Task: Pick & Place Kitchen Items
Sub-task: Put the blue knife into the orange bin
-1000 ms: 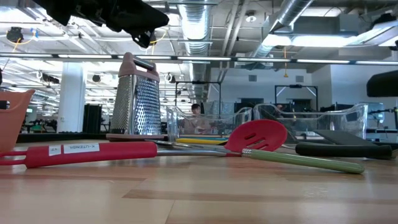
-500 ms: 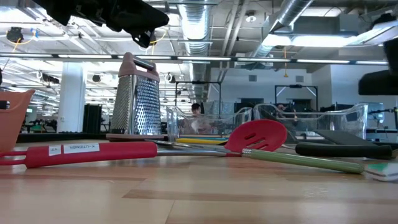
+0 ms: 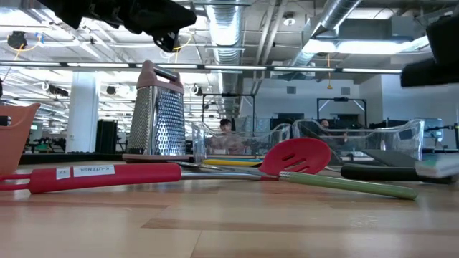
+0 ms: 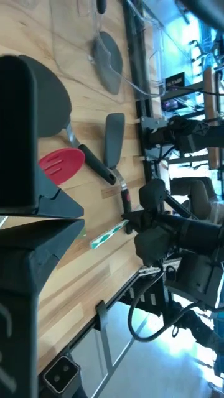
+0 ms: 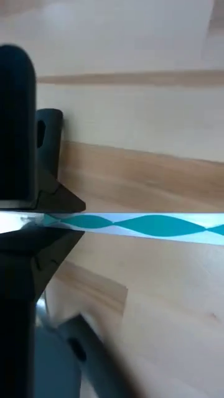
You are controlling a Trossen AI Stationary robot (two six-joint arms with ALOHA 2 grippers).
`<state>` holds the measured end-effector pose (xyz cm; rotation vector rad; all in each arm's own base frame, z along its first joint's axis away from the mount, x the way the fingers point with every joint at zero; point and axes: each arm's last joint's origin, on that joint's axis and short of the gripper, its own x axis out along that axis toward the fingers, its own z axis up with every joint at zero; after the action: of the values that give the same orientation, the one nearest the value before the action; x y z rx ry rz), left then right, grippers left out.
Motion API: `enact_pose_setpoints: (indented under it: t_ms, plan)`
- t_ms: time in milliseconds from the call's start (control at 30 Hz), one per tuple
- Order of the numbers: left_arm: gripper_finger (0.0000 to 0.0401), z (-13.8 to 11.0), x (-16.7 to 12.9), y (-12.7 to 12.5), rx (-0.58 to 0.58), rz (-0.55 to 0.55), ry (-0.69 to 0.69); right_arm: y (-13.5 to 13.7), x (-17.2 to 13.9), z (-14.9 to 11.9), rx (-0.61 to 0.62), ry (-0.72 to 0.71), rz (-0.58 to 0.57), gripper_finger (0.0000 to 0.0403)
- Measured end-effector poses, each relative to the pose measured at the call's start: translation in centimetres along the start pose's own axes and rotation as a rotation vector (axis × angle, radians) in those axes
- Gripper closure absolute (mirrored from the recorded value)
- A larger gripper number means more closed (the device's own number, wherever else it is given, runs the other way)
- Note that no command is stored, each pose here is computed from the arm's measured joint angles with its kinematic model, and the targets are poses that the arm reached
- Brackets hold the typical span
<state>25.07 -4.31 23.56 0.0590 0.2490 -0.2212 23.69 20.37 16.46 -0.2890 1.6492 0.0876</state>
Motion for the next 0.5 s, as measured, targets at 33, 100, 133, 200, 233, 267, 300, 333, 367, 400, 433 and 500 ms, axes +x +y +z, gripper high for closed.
enact_pose_setpoints:
  t_ms: [33, 100, 133, 200, 233, 267, 300, 333, 367, 400, 433, 500]
  plan:
    - [0.04, 0.1, 0.0, 0.0, 0.001, 0.001, -0.01, -0.1, -0.4, 0.2, -0.008, -0.003, -0.002, 0.0389]
    - [0.04, 0.3, 0.0, 0.0, 0.002, 0.002, -0.03, -0.4, -1.3, 0.5, -0.016, -0.011, -0.026, 0.0389]
    - [0.04, 0.4, 0.0, 0.0, 0.003, 0.005, -0.038, -0.4, -1.7, 0.6, -0.022, -0.015, -0.037, 0.0389]
    - [0.04, 0.6, 0.0, 0.1, 0.004, 0.027, -0.057, -0.7, -2.7, 0.8, -0.026, -0.054, -0.061, 0.0389]
    - [0.04, 0.6, 0.0, 0.1, 0.004, 0.038, -0.064, -0.9, -3.3, 0.7, -0.022, -0.083, -0.071, 0.0389]
    - [0.04, 0.7, 0.0, 0.2, 0.003, 0.057, -0.066, -1.2, -4.0, 0.6, -0.014, -0.116, -0.077, 0.0389]
    - [0.04, 0.6, 0.0, 0.4, 0.002, 0.074, -0.065, -1.5, -4.7, 0.4, -0.007, -0.15, -0.087, 0.0389]
    - [0.04, 0.6, 0.0, 0.5, 0.001, 0.089, -0.065, -1.9, -5.4, 0.1, 0.0, -0.182, -0.102, 0.0389]
    - [0.04, 0.6, -0.1, 0.6, 0.0, 0.102, -0.065, -2.2, -6.2, -0.3, 0.012, -0.225, -0.12, 0.0389]
    - [0.04, 0.6, -0.1, 0.8, -0.002, 0.113, -0.066, -2.6, -7.2, -0.7, 0.025, -0.279, -0.138, 0.0389]
    - [0.04, 0.6, -0.1, 1.0, -0.003, 0.125, -0.065, -3.0, -8.2, -1.1, 0.038, -0.338, -0.154, 0.0389]
    - [0.04, 0.6, -0.1, 1.3, -0.006, 0.137, -0.066, -3.9, -10.2, -2.1, 0.073, -0.461, -0.186, 0.0389]
